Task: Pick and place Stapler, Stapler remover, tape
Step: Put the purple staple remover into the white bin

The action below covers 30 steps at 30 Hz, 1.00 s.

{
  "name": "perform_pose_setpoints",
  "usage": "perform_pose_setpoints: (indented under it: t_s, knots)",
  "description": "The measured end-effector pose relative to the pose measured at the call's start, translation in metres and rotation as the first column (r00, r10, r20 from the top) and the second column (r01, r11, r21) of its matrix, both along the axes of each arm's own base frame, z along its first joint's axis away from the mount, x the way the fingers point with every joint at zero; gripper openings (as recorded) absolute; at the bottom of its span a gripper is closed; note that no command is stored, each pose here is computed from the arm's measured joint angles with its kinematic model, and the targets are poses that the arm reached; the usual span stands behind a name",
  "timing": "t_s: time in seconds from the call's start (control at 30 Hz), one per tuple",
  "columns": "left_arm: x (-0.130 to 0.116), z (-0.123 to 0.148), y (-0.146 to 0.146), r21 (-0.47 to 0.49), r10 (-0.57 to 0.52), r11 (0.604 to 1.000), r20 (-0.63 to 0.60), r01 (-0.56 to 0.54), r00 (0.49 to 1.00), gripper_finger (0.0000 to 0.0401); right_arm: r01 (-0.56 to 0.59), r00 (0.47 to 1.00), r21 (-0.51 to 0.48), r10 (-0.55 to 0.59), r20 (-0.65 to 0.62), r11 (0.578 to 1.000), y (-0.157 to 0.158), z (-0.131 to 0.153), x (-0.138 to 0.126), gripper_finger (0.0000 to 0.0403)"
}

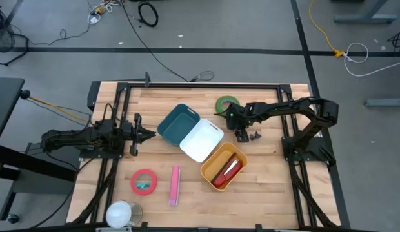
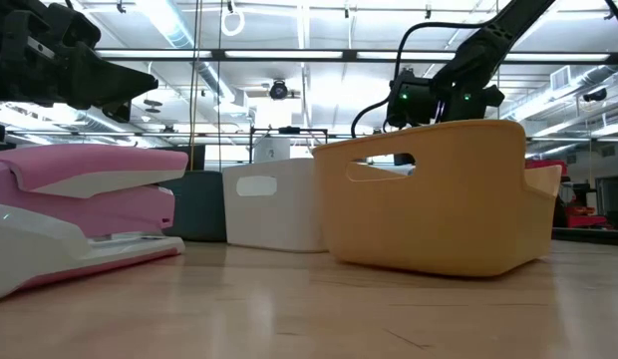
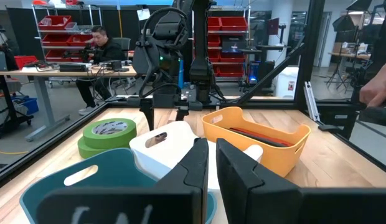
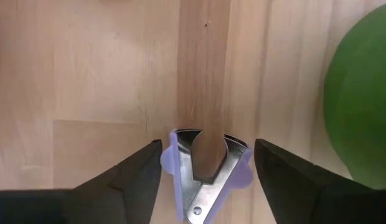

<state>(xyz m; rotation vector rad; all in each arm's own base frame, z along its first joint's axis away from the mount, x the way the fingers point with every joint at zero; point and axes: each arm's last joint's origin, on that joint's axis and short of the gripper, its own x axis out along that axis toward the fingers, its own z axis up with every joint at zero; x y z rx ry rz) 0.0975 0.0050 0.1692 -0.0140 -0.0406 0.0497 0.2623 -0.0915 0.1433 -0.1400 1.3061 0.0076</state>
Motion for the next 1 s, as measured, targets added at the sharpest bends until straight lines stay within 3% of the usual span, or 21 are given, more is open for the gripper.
perform_pose_setpoints:
  t_s: [1.0]
  knots:
    - [0.0,0.0,0.0,0.0,0.0,1.0,0.0,0.0,1.0,0.0037,0.005,1.0,-0.001,-0.005,0.004,1.0,0.0003,0.0017,-0.0005,0.0158]
